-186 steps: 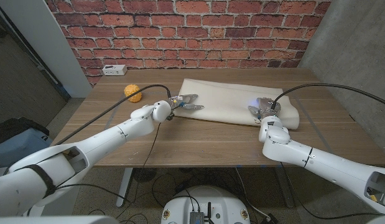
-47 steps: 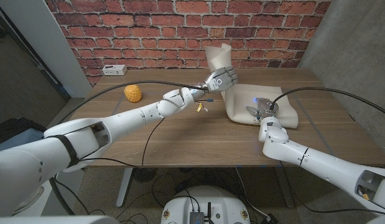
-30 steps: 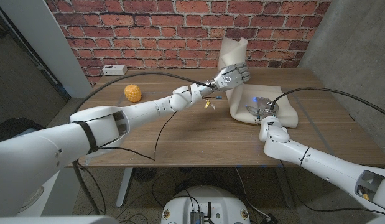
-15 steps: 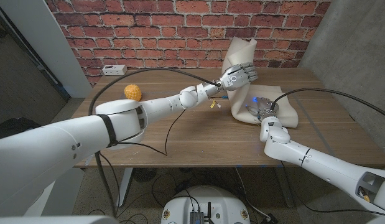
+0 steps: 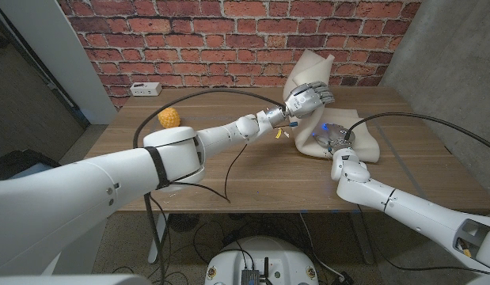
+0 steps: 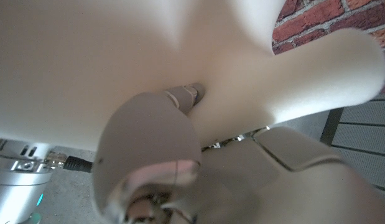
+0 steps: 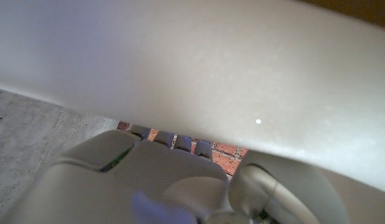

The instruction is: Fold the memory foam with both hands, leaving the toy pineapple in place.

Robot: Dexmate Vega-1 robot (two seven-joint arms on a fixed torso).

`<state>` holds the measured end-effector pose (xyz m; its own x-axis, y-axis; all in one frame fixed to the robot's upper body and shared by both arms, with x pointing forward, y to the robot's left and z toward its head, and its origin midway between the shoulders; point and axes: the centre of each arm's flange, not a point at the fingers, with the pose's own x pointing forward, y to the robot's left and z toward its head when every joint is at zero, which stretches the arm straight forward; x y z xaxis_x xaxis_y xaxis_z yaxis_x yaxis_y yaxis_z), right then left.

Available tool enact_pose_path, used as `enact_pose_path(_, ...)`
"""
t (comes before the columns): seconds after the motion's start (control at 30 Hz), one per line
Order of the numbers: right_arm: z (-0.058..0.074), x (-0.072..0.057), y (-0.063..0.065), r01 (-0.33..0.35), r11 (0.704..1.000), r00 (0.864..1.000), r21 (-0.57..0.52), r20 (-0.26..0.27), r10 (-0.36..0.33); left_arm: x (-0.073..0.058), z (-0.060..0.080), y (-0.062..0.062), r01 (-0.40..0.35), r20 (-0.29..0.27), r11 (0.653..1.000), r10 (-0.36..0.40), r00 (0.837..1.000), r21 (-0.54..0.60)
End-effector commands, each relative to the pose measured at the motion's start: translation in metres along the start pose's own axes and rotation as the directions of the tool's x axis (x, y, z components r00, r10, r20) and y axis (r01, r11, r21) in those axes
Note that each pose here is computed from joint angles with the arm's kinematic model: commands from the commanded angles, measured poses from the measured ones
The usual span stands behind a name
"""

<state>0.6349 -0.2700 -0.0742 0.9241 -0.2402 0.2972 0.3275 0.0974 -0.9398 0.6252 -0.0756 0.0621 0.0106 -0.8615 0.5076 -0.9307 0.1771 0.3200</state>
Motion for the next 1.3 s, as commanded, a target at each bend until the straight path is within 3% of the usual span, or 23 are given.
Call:
enact_pose_path(0.03,-0.001,0.001,0.0,-0.002,1.0,1.0,0.006,0.0,0.002,0.011,0.012,-0.008,0.052,-0.115,0.937,-0.097,0.989,-0.345)
enact_pose_path(0.13,0.0,0.002,0.0,0.0,1.0,1.0,0.008,0.007,-0.001,0.015,0.013,-0.01,0.083,-0.123,0.891,-0.153,0.981,-0.446)
enact_pose_path(0.5,0.0,0.003,-0.002,-0.003,0.999,1.0,0.032,0.023,0.002,0.023,0.018,-0.019,0.1,-0.181,0.786,-0.262,0.948,-0.61)
enact_pose_path(0.6,-0.006,0.001,-0.005,0.014,0.994,0.999,0.111,0.032,-0.018,0.023,0.02,-0.02,0.108,-0.177,0.774,-0.275,0.945,-0.623)
enact_pose_path(0.7,-0.016,-0.001,-0.007,0.028,0.968,0.997,0.249,0.066,-0.046,0.024,0.024,-0.021,0.12,-0.167,0.772,-0.282,0.945,-0.625)
enact_pose_path(0.87,-0.028,-0.006,-0.01,0.072,0.926,0.993,0.37,0.061,-0.101,0.025,0.028,-0.023,0.138,-0.151,0.764,-0.295,0.943,-0.631)
enact_pose_path(0.97,-0.034,-0.007,-0.011,0.08,0.893,0.991,0.442,0.063,-0.12,0.025,0.031,-0.023,0.142,-0.145,0.759,-0.298,0.943,-0.635)
enact_pose_path(1.1,-0.042,-0.009,-0.007,0.104,0.805,0.984,0.585,0.058,-0.169,0.026,0.034,-0.022,0.14,-0.138,0.757,-0.292,0.947,-0.638)
enact_pose_path(1.17,-0.045,-0.01,-0.007,0.134,0.754,0.979,0.643,0.032,-0.201,0.026,0.035,-0.022,0.143,-0.133,0.754,-0.292,0.947,-0.641)
enact_pose_path(1.3,-0.054,-0.012,-0.004,0.172,0.62,0.969,0.765,-0.018,-0.247,0.026,0.037,-0.022,0.149,-0.122,0.754,-0.291,0.949,-0.64)
